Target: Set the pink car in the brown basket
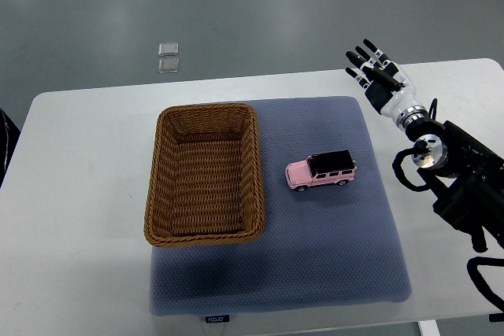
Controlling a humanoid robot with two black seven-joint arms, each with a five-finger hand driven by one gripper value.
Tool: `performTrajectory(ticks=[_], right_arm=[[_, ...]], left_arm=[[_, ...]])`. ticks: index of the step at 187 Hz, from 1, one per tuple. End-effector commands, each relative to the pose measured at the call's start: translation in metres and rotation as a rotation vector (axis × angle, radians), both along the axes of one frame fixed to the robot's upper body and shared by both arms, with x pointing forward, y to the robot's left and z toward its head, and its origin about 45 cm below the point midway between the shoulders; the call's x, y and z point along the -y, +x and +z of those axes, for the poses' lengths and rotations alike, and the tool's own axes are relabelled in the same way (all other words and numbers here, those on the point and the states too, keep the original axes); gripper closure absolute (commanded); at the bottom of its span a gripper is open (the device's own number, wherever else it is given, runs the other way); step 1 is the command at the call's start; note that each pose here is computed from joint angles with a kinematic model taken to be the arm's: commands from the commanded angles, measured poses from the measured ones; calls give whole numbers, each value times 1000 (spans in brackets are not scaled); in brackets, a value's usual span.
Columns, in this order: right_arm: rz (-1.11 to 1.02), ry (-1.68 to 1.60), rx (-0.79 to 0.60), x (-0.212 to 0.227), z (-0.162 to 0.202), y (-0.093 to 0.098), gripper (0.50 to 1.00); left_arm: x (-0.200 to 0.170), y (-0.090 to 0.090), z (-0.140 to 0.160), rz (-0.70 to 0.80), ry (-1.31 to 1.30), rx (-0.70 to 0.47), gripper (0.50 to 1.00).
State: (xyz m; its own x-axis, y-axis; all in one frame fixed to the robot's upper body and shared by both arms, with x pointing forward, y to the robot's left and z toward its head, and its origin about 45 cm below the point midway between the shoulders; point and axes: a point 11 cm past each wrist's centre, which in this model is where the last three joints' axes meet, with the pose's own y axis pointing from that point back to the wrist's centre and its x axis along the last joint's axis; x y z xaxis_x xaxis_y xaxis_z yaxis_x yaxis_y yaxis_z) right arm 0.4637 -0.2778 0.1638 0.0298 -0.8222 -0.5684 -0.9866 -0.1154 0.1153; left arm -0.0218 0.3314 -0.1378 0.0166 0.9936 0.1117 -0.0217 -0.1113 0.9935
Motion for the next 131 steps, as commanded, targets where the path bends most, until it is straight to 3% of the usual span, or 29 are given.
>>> performTrajectory(ticks=[1,131], right_arm=[[-3,2,0,1,0,0,591],[-24,17,8,7,4,2,591]], left_arm=[[0,0,0,2,0,-1,500],[1,0,0,2,-5,-7,500]])
